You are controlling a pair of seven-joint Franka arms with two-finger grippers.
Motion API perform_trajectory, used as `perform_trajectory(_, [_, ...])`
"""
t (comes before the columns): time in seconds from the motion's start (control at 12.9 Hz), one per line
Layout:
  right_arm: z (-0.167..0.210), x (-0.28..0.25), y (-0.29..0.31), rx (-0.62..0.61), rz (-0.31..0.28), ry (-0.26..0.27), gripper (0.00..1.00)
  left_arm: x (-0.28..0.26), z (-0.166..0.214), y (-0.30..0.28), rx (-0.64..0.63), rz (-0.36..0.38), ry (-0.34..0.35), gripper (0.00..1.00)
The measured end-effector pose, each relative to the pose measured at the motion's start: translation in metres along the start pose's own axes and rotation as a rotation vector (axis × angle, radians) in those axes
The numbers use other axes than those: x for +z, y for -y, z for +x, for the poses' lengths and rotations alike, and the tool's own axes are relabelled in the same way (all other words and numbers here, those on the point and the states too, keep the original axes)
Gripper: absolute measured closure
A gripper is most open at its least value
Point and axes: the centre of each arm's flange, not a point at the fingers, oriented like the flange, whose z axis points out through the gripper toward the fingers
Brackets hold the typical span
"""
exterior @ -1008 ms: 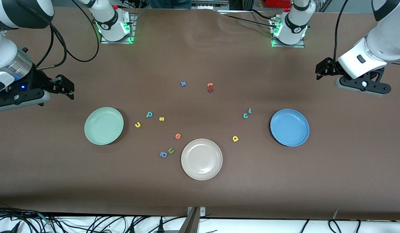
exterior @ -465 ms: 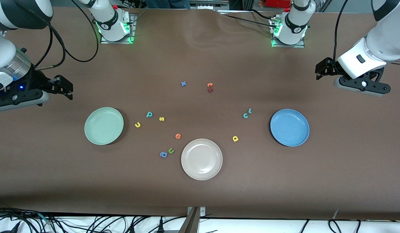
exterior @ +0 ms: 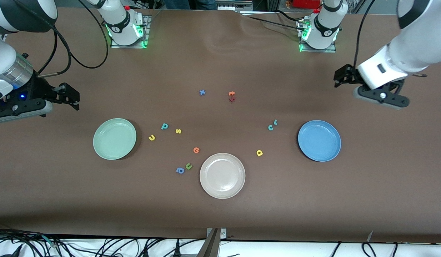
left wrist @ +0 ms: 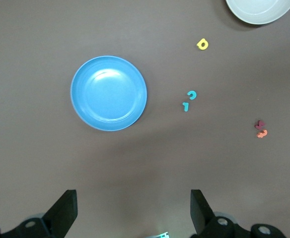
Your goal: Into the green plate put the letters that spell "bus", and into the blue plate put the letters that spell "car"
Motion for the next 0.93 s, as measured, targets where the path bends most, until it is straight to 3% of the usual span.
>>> perform_trajectory(0.23, [0.000, 0.000, 0.000, 0.001, 0.000, -0.001, 0.00, 0.055, 0.051, -0.031, 0.061, -0.006, -0.013, 0.00])
perform_trajectory(0.54, [0.000, 0.000, -0.001, 0.001, -0.001, 0.000, 0.00, 0.145, 0.126, -0.071, 0.125, -0.022, -0.112, 0.00])
perform_trajectory(0.93, [0.000, 0.002, -0.001, 0.001, 0.000, 0.007, 0.00, 0.231, 0.168, -0.105, 0.273, -0.028, -0.187, 0.00])
